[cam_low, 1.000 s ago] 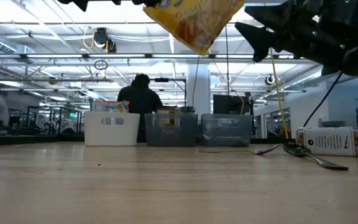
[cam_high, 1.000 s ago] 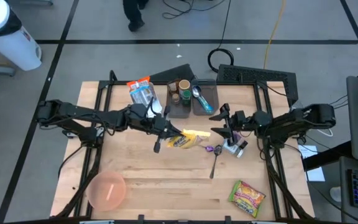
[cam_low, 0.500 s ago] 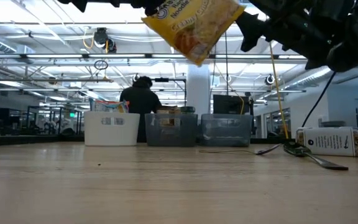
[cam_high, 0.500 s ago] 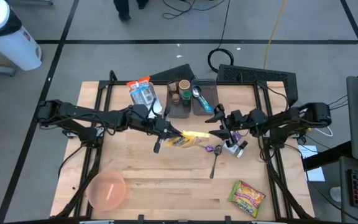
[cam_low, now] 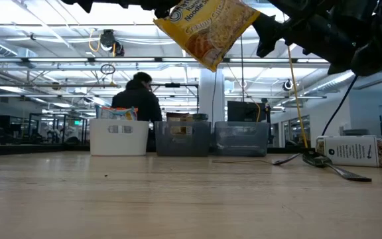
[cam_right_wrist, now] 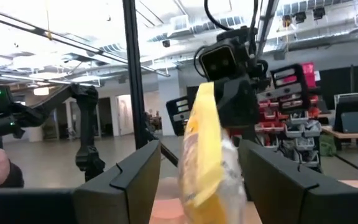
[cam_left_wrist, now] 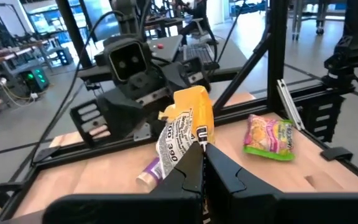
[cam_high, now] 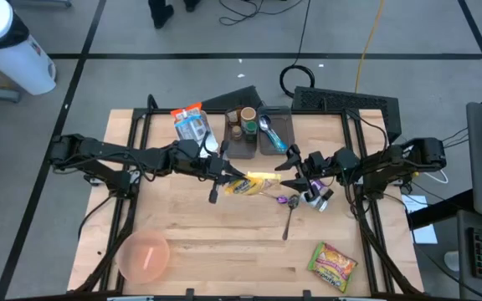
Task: Pick & Place Food Item
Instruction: Put the yellow noodle pack into the white bin
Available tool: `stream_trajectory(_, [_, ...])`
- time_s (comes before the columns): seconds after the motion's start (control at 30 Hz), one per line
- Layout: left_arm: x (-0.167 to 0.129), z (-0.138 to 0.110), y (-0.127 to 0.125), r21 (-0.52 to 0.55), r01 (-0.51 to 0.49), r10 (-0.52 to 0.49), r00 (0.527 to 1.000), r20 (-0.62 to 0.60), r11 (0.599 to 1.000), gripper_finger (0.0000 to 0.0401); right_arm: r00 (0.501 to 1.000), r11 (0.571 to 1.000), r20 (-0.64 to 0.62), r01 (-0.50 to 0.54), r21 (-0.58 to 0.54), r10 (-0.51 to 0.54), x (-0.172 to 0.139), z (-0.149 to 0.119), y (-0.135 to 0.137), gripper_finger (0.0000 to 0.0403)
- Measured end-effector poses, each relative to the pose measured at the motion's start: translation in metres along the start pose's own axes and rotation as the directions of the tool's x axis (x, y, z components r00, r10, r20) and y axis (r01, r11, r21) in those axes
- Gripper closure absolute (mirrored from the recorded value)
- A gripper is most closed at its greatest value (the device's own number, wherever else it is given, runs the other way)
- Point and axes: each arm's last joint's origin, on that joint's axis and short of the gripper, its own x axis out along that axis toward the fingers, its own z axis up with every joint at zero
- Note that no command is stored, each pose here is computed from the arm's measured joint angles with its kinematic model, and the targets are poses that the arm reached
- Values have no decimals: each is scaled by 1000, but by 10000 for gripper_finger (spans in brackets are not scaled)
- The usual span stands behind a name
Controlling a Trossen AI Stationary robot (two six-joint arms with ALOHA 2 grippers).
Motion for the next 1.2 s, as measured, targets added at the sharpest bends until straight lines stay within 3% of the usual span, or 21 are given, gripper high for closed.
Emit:
stream_trajectory(0.3, [0,2,0,9,-7,7,1000,18,1000,401,997,997,-12,72,-8,-72,1,-3,-1,193])
stream_trajectory(0.77, [0,2,2,14,-58,58,998,10,998,401,996,997,-45,74,3,-74,1,-6,-1,194])
stream_trajectory(1.2, [0,2,2,16,-57,57,998,10,998,401,996,997,-49,77,-3,-77,1,-7,-1,286])
